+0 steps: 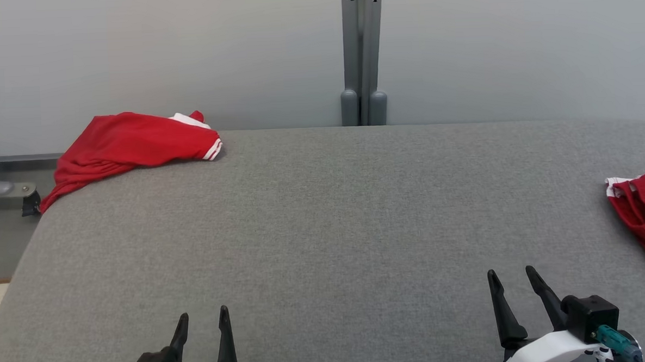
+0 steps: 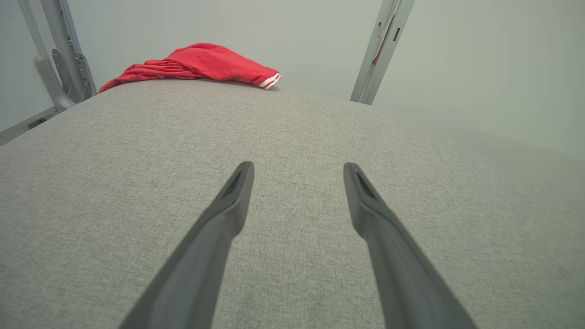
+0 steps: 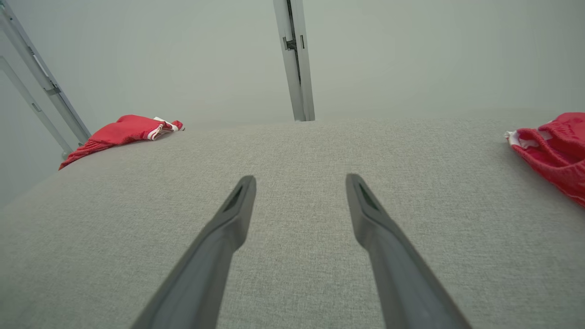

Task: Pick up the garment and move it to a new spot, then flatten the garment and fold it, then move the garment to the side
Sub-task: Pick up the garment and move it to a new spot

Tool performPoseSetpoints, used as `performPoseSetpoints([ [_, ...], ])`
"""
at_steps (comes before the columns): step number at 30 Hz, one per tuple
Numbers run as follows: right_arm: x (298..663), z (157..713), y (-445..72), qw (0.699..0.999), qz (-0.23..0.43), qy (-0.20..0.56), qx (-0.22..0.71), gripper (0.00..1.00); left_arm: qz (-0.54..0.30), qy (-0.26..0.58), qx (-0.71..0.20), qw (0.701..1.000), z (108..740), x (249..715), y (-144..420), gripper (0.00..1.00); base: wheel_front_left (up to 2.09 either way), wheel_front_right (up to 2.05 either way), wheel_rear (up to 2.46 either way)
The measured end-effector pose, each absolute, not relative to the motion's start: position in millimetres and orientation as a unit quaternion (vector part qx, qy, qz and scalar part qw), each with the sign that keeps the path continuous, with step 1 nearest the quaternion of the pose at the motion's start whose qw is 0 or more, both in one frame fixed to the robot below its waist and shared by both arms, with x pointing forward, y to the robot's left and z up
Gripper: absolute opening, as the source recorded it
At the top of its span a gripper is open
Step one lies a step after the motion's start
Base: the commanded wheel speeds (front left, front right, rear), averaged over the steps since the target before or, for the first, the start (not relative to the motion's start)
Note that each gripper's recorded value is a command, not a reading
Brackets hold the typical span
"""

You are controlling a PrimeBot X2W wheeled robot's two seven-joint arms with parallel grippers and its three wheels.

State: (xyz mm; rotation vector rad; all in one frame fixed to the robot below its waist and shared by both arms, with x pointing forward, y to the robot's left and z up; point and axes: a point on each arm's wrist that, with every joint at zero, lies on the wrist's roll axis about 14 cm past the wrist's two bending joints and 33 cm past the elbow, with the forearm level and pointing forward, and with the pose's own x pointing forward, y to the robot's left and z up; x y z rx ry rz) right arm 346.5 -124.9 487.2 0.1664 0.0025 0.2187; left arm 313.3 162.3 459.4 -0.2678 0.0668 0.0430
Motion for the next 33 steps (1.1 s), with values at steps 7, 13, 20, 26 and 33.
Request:
performPoseSetpoints([
  [7, 355.8, 487.2, -85.4, 0.982, 0.167, 0.008, 0.093, 1.00, 0.072, 0.022, -0.127, 0.989, 461.5, 300.1, 194.6, 1.00, 0.00, 0.00, 0.00],
  [13, 364.0, 486.5, -46.3, 0.970, 0.223, 0.015, 0.094, 1.00, 0.129, 0.012, -0.124, 0.984, 462.6, 279.9, 228.8, 1.00, 0.00, 0.00, 0.00],
  [20, 370.5, 493.0, 9.6, 0.949, 0.300, 0.013, 0.092, 1.00, 0.206, -0.007, -0.124, 0.971, 467.7, 250.1, 270.2, 1.00, 0.00, 0.00, 0.00],
  [26, 376.1, 491.4, 43.9, 0.935, 0.344, 0.018, 0.088, 1.00, 0.251, -0.009, -0.123, 0.960, 467.7, 233.5, 289.6, 1.00, 0.00, 0.00, 0.00],
  [33, 378.6, 483.7, 63.1, 0.925, 0.369, 0.030, 0.088, 1.00, 0.278, -0.001, -0.124, 0.953, 463.5, 224.1, 297.1, 1.00, 0.00, 0.00, 0.00],
])
